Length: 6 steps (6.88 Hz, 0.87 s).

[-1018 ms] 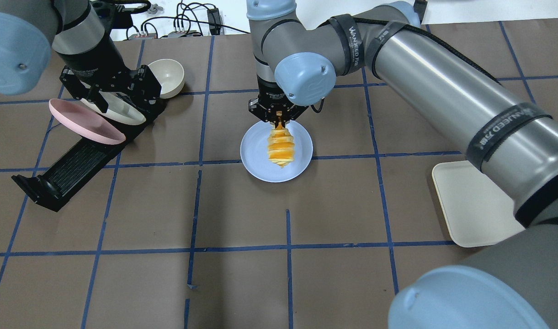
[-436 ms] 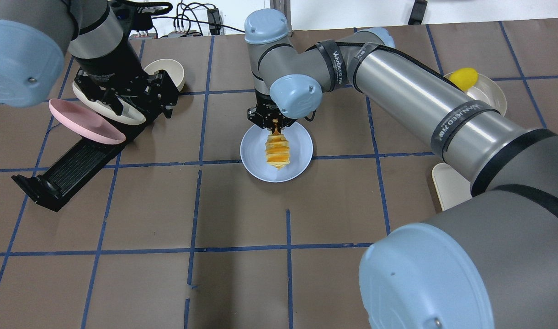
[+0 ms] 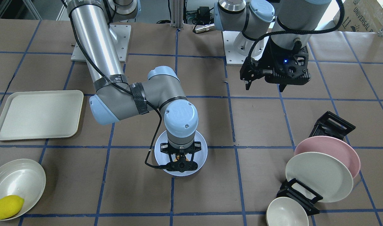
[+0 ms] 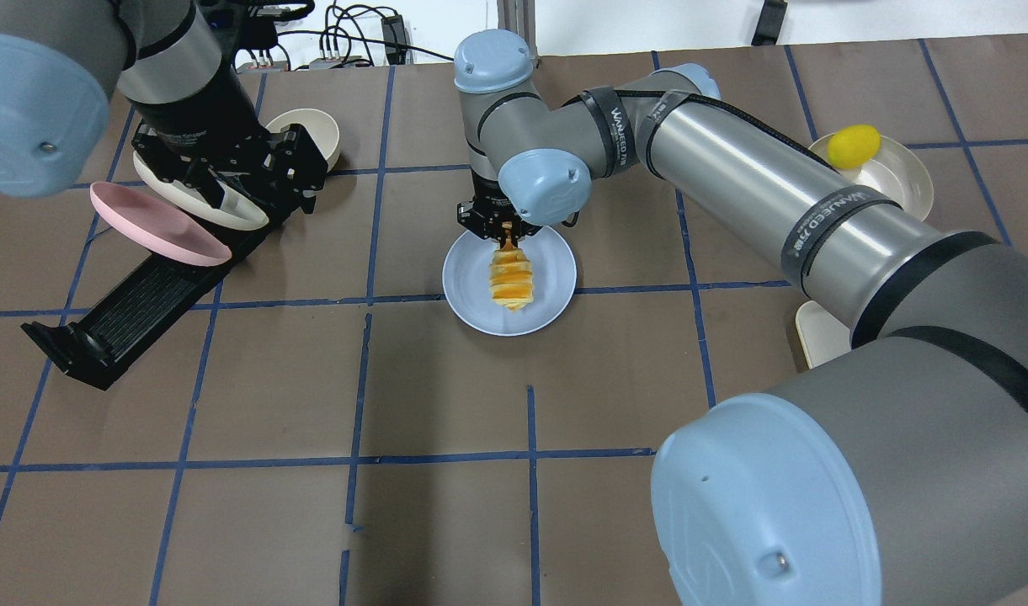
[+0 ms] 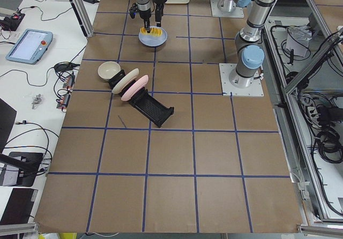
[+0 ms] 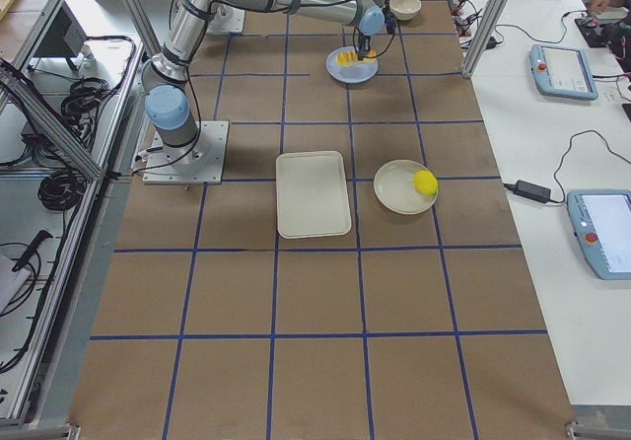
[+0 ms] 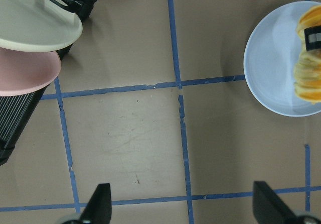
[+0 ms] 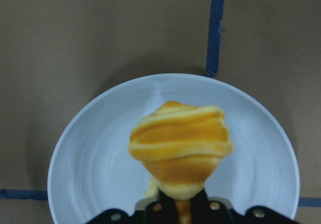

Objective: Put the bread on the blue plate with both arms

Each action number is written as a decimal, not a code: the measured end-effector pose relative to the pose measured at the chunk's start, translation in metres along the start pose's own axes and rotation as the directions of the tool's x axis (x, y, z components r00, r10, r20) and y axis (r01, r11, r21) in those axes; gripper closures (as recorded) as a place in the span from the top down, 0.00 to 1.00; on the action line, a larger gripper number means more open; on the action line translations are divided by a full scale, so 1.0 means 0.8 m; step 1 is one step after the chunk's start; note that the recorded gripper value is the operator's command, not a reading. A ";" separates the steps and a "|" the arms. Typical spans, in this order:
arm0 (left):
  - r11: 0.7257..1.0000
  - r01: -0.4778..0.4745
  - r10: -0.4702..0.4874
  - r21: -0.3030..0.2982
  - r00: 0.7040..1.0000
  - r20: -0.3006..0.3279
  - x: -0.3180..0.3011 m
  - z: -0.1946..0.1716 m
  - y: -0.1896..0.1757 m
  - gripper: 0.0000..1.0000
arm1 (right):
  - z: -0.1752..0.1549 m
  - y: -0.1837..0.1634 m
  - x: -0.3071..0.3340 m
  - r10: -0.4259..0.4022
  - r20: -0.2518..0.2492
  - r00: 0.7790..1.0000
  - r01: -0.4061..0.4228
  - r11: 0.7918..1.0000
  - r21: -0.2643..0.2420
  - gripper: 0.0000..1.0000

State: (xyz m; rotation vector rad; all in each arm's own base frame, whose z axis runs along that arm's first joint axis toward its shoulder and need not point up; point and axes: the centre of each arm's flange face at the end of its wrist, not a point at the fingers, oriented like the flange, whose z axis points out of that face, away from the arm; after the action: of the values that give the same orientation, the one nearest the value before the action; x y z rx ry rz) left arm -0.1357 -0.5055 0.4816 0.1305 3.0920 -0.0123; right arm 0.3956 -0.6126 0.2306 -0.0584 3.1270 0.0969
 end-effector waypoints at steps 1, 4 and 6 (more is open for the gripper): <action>1.000 0.009 -0.009 -0.002 1.000 -0.001 0.000 0.002 0.001 1.00 | 0.000 0.000 -0.001 0.004 0.002 1.000 -0.004 1.000 0.001 1.00; 0.999 0.034 -0.034 0.000 0.999 -0.003 0.004 0.000 0.003 1.00 | 0.000 0.002 -0.002 0.006 0.001 1.000 -0.006 1.000 -0.002 1.00; 0.999 0.040 -0.040 0.003 0.999 -0.012 0.006 -0.001 0.003 1.00 | -0.033 0.001 0.005 0.013 0.007 1.000 -0.013 1.000 0.026 1.00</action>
State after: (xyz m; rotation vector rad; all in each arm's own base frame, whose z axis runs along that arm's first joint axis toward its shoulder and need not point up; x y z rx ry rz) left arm -0.1406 -0.5028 0.4823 0.0690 3.1062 -0.0183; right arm 0.3916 -0.6139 0.2566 -0.0375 3.1213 0.0564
